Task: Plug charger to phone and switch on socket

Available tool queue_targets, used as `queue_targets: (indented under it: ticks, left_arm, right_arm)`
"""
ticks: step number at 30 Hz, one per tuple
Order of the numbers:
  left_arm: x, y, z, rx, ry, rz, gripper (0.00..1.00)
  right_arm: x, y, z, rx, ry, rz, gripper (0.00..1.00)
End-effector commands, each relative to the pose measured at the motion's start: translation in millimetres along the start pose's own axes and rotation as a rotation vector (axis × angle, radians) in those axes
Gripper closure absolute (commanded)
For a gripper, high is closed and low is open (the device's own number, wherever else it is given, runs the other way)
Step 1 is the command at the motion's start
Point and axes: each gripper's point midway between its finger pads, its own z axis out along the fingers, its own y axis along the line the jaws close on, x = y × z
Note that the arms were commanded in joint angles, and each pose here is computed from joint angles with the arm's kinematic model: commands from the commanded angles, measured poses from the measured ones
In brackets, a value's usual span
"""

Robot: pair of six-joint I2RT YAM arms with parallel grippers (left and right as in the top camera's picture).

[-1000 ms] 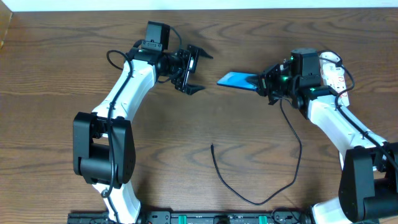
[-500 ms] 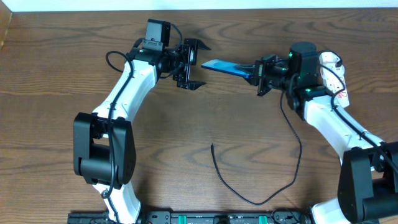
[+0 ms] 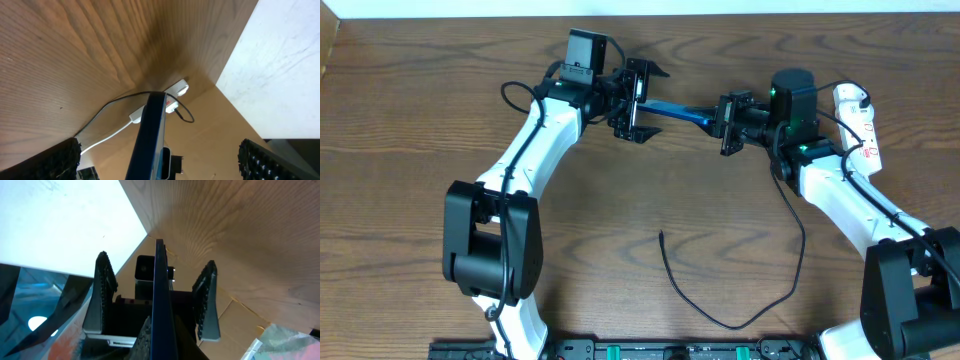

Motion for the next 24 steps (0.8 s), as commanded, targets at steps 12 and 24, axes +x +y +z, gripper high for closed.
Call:
queue_targets:
  ticks: [12,24]
  left_arm:
    - [11,-3,5,0.005,-0.095,0.123,0.01]
    - [10,-4,5,0.004,-0.102,0.157,0.01]
  right_arm:
    - [7,12,3,-0.037,-0.032,-0.126,0.99]
    - [-1,16,4,-0.055,-0.089,-0.221,0.99]
